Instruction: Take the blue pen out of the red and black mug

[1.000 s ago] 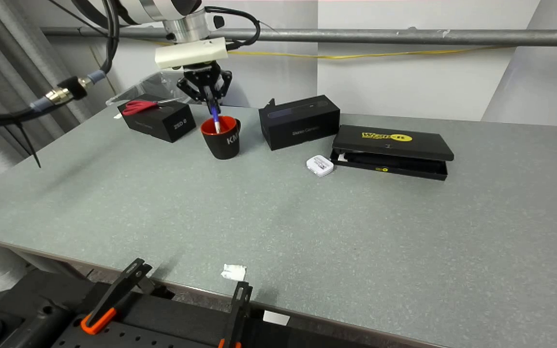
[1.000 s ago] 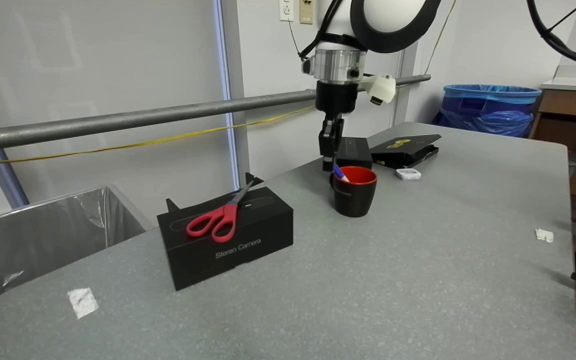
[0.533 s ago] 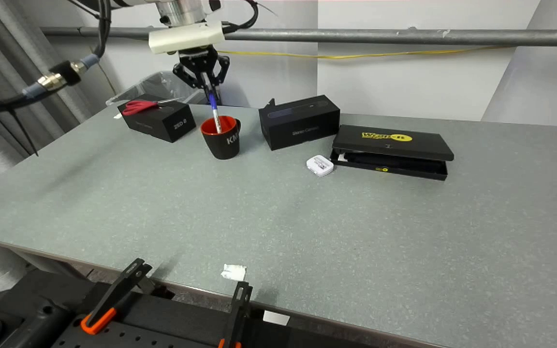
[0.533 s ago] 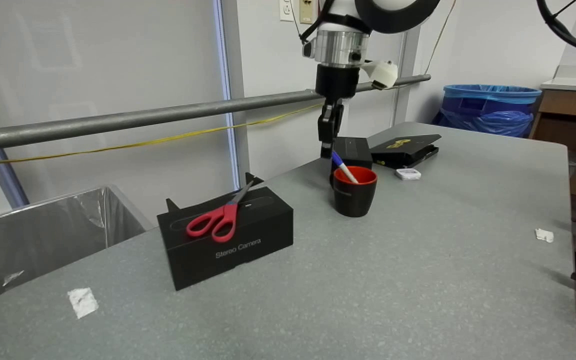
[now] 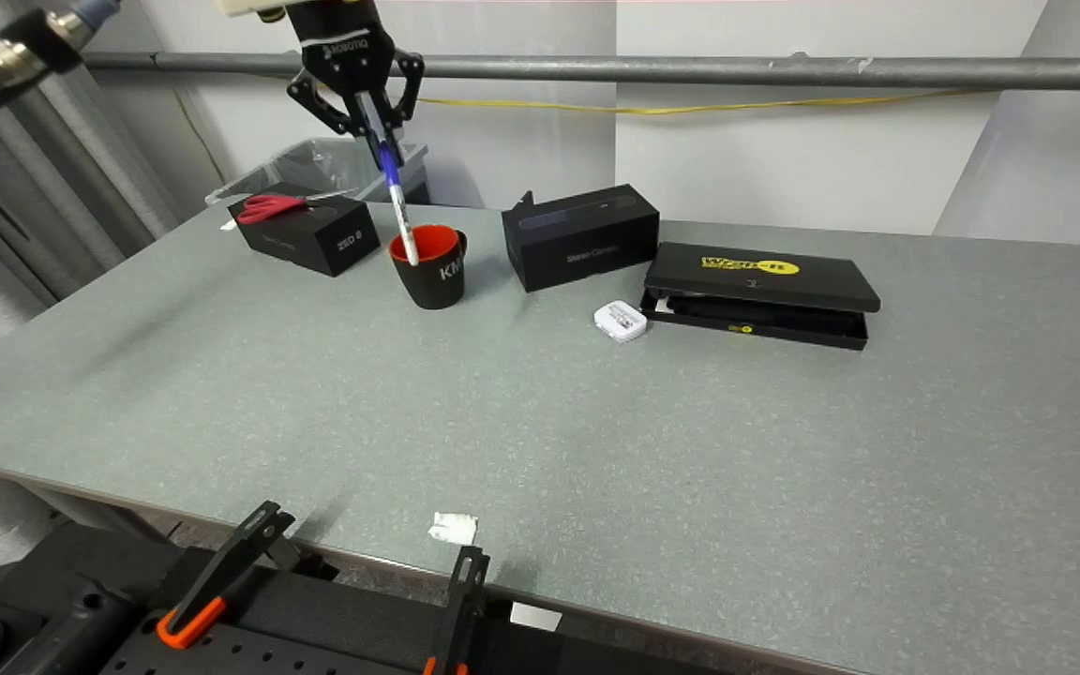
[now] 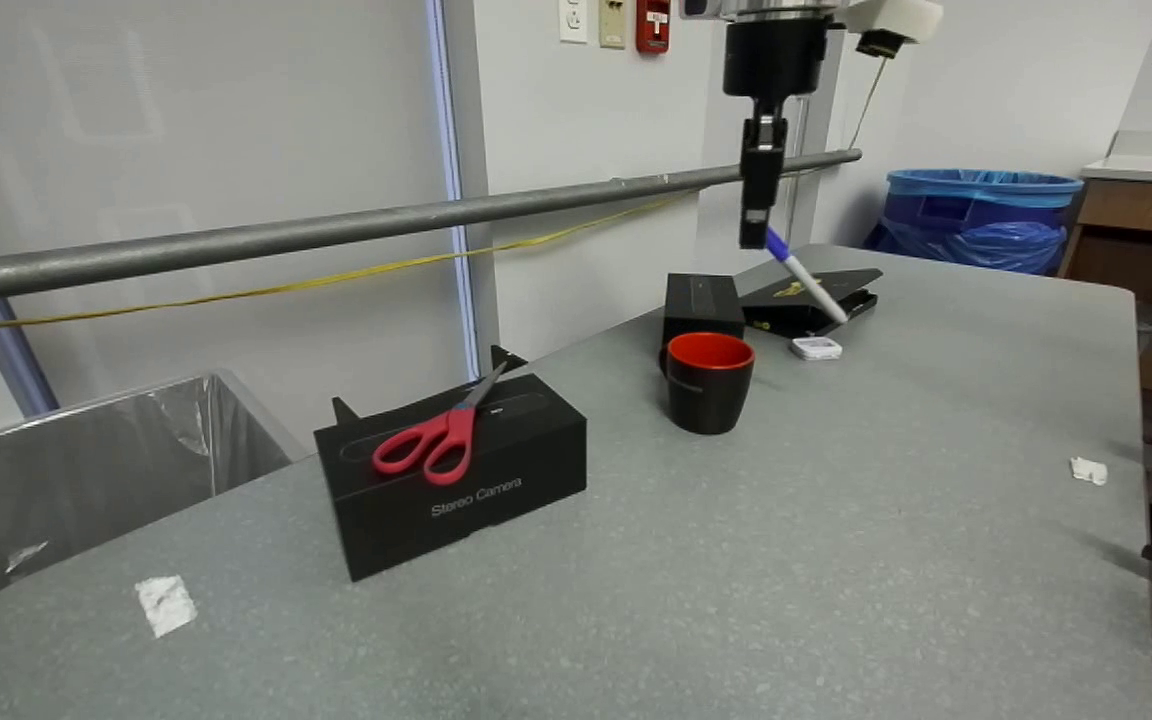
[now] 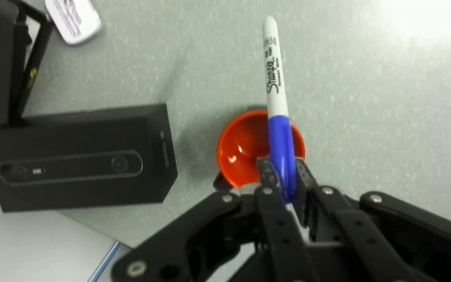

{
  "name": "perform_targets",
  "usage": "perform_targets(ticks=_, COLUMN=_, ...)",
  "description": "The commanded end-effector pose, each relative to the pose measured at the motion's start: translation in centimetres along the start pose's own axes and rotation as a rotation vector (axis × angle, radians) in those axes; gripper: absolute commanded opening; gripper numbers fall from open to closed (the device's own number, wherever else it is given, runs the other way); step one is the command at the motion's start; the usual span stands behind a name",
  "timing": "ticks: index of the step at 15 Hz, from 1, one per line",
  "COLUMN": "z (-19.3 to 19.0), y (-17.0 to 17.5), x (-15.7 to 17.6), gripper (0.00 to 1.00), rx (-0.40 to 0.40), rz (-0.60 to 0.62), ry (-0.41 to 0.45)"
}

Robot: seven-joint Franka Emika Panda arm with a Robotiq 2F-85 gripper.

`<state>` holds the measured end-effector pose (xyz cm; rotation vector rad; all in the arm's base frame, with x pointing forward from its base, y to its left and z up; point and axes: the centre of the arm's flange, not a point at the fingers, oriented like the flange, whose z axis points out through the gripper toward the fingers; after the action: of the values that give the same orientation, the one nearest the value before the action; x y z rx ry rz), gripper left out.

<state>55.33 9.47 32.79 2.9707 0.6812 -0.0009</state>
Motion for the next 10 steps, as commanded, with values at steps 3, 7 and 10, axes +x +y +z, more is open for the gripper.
perform_targets(ticks=3, z=6.9, y=0.2, x=-6.6, gripper=0.04, rx=0.005, rz=-0.075, ry=-0.219)
perform_targets(ticks=7, z=14.1, y=-0.2, x=-7.3, gripper=0.04, rx=-0.071, rz=-0.072, ry=-0.311)
perform_targets(ticks=10, z=16.9, y=0.2, x=-6.9, gripper=0.04, rx=-0.114, rz=-0.045, ry=-0.288)
